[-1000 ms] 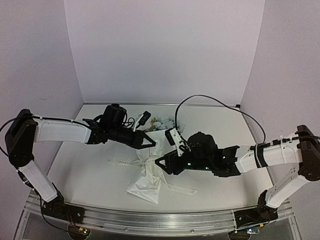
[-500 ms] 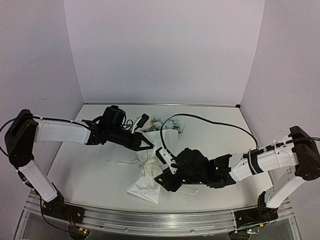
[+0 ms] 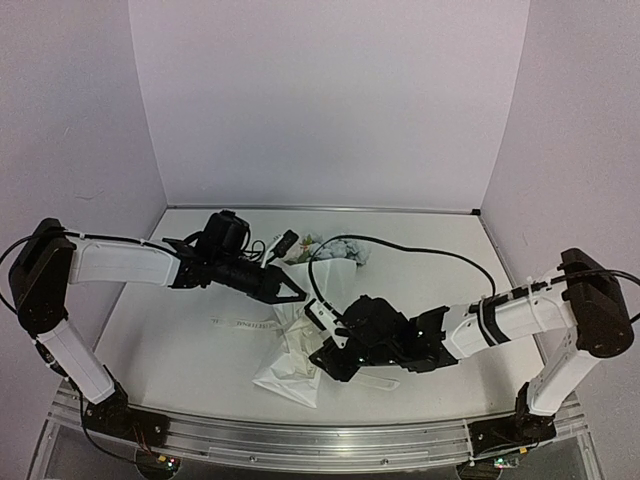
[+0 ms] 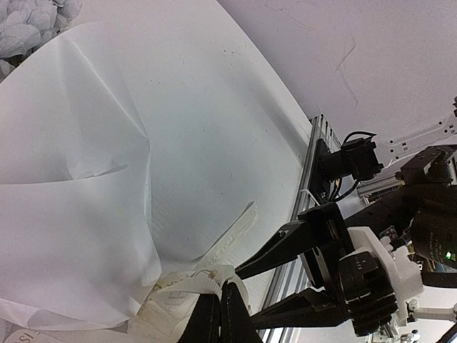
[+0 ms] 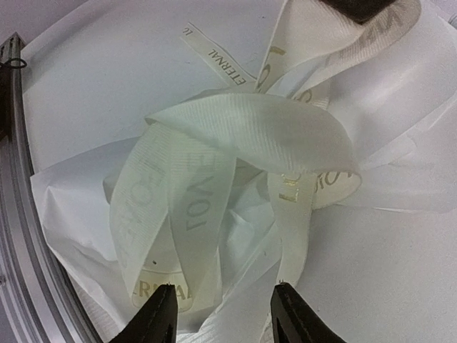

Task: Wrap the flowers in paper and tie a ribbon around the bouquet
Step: Tie the half-tied ribbon around the folded bouquet.

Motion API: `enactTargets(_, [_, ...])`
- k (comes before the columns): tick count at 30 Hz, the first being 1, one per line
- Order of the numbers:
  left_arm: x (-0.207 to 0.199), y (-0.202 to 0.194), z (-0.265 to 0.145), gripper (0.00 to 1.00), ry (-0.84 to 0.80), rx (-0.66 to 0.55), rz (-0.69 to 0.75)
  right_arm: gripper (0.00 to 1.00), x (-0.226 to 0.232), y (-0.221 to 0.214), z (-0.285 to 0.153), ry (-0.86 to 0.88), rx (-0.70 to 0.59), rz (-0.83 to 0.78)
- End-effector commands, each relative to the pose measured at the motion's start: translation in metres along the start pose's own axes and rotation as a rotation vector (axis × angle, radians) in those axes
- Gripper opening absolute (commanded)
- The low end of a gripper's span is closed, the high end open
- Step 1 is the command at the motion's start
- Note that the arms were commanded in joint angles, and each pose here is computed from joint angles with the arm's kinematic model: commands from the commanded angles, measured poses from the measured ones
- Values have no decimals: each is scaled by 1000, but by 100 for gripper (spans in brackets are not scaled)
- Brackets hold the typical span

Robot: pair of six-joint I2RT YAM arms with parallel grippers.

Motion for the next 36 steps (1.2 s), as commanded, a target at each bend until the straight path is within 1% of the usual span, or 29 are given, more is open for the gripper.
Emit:
enactTargets(1, [-22, 13, -13, 0, -62, -3, 41, 45, -2, 19, 4, 15, -38, -27])
enactTargets(7, [-26, 15, -21, 0, -143, 45, 14, 44, 4, 18, 10, 66, -25, -51])
enactTargets(11, [-30, 16, -21, 0, -180, 67, 6, 44, 5, 17, 11, 69, -21, -50])
enactTargets(14, [-31, 17, -21, 0, -194, 74, 2, 43, 6, 18, 12, 73, -20, -52])
enactTargets(18, [-30, 18, -21, 0, -197, 76, -3, 41, 6, 18, 17, 72, -12, -53])
enactTargets(24, [-29, 18, -23, 0, -194, 70, -8, 24, 6, 20, 22, 63, -9, -43])
enactTargets(29, [-27, 20, -27, 0, -174, 39, -14, 11, 2, 22, 15, 37, -11, -27])
enactTargets(31, [-23, 19, -29, 0, -153, 22, -31, 3, -1, 21, 10, 19, 2, -21])
enactTargets(32, [-22, 20, -30, 0, -146, 9, -36, 0, -2, 19, 7, 15, 11, -18])
enactTargets(36, [-16, 18, -33, 0, -107, -47, -54, 0, -9, 16, -5, -38, 51, 1])
Point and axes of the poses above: each gripper's point midway between its finger pads, its own z axis out along the fingers, its own x axis along the line the jaws close on, y = z × x, the point moved 6 cm from there along -z, back along the fingers, and after that the axes turned 14 degrees about -z, right-handed, at the moved point
